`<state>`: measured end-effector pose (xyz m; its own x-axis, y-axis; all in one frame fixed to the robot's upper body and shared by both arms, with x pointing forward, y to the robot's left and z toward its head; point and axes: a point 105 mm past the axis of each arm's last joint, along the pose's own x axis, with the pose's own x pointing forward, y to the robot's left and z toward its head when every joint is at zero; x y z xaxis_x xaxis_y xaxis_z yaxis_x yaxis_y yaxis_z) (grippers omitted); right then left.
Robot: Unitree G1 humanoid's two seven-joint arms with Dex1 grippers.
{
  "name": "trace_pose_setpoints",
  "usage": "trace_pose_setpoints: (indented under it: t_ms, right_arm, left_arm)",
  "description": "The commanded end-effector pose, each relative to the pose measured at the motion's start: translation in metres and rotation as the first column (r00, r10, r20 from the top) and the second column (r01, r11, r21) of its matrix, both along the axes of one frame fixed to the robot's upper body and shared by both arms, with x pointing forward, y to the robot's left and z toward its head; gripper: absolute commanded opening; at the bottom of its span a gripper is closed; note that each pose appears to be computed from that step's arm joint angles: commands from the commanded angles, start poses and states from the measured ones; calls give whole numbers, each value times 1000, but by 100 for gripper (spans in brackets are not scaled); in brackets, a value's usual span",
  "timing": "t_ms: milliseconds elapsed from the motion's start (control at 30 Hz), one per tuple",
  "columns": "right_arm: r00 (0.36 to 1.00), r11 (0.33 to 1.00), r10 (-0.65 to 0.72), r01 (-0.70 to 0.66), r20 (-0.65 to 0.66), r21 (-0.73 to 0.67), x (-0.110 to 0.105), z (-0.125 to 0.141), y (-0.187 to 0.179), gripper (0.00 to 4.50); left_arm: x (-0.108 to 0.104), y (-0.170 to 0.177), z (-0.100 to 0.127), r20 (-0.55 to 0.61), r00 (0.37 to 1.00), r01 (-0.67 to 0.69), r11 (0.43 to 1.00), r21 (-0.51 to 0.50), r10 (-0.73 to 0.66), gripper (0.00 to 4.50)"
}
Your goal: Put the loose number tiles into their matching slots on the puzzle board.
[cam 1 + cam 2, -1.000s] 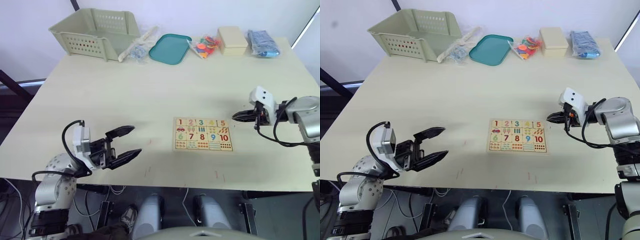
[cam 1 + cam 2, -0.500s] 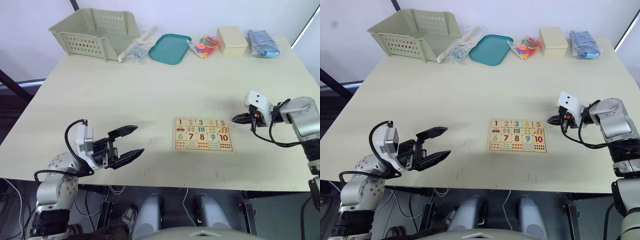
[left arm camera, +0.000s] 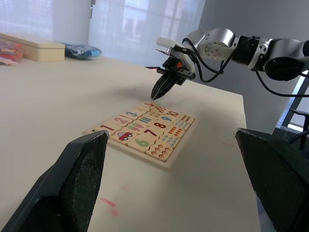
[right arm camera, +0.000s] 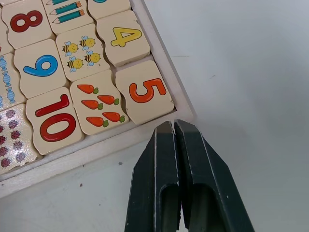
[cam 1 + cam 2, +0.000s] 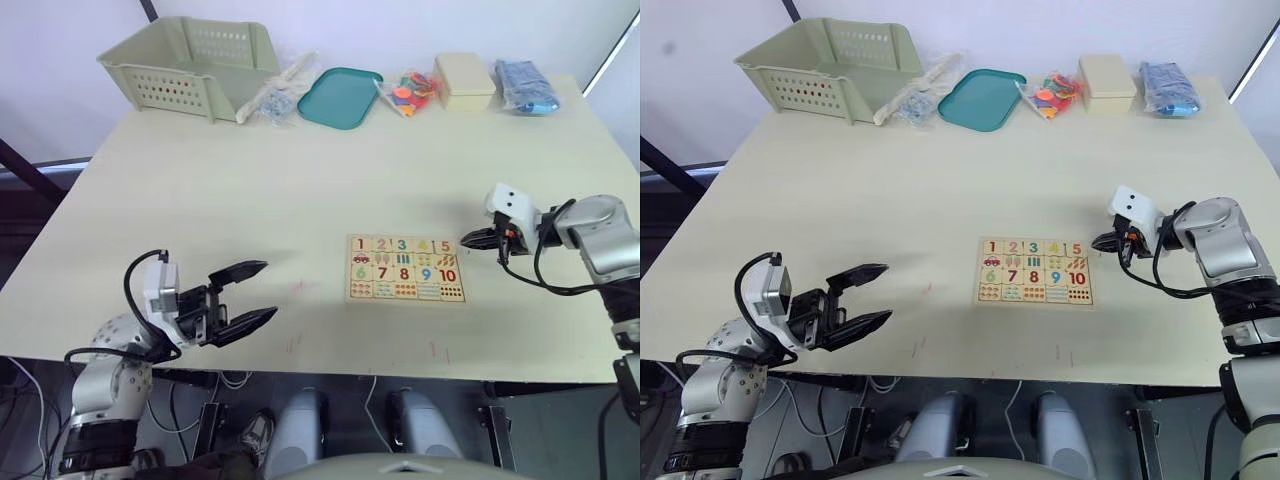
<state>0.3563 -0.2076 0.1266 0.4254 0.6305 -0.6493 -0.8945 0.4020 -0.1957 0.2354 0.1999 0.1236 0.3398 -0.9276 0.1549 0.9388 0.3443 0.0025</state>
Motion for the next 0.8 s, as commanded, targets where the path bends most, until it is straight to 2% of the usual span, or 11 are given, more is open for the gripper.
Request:
trace_pose_setpoints:
  t_ms: [33, 800]
  right_arm:
    - [999, 1000, 26, -26, 32, -2, 1, 9, 5, 6]
    - [999, 999, 49, -49, 0, 0, -3, 0, 13, 6]
  left_arm:
    - [-1, 10, 2, 35, 999, -10, 1000, 15, 10, 450]
    - [-4, 26, -14, 30, 999, -16, 1000, 16, 16, 450]
